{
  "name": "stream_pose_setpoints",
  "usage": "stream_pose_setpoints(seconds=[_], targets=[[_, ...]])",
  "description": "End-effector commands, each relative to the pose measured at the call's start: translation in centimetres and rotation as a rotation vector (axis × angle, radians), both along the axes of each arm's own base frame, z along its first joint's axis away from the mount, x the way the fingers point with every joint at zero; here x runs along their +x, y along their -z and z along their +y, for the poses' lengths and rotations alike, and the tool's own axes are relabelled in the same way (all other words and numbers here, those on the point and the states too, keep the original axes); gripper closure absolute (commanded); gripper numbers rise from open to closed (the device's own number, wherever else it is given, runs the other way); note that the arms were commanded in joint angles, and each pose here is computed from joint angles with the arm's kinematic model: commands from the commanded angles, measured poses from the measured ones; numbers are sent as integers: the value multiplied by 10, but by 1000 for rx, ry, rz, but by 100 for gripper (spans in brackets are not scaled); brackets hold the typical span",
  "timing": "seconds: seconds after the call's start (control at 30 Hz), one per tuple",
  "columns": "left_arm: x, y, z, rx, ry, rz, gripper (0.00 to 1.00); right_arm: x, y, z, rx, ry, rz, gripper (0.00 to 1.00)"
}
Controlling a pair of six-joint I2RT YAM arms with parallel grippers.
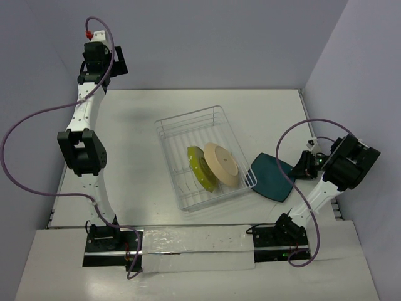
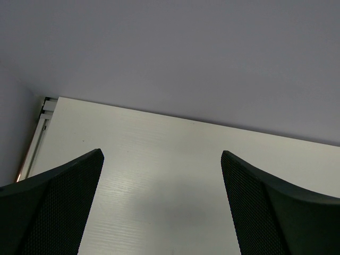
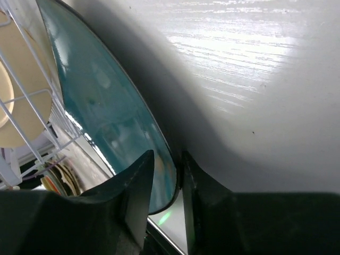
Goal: Load the plates into the dish rack
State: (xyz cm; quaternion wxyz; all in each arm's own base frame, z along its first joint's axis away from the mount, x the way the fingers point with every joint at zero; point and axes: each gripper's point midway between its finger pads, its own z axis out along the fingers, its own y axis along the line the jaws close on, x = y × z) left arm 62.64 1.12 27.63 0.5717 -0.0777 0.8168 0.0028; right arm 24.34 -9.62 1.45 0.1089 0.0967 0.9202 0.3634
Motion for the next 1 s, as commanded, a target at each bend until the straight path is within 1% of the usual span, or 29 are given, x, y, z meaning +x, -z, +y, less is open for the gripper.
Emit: stream_pose_setpoints(seconds=[0.0, 0.03, 0.17, 0.27, 0.33, 0.43, 0.5, 0.6, 0.8, 0.9, 0.93, 0.97], targets=[[2, -10, 4, 26, -17, -22, 1, 1, 19, -9, -78, -73, -35, 75], [2, -8, 3, 24, -11, -15, 1, 2, 18, -9, -82, -70, -43, 81], [-1, -7, 5, 28, -21, -3, 1, 3, 15, -7, -88, -65, -66, 100], [-4, -7, 8, 35, -37, 4, 1, 4, 12, -5, -93, -72, -80, 100], [-7, -9, 9, 38, -43, 3, 1, 12, 4, -9, -103, -67, -113, 100], [-13, -22, 11, 41, -53, -17, 1, 34, -28, -26, -215, -35, -232, 100], [-17, -32, 10, 34, -53, -34, 1, 53, -52, -53, -369, 62, -282, 100], [-22, -40, 11, 25, -68, -45, 1, 75, -94, -78, -501, 185, -379, 100], [-36, -54, 14, 1, -97, -55, 1, 100, -171, -95, -648, 356, -557, 100], [-44, -63, 15, -15, -113, -68, 1, 110, -204, -93, -691, 415, -639, 100], [-45, -65, 15, -16, -114, -73, 1, 112, -203, -87, -686, 404, -641, 100], [-47, -68, 14, -27, -114, -80, 1, 116, -216, -89, -728, 443, -666, 100]])
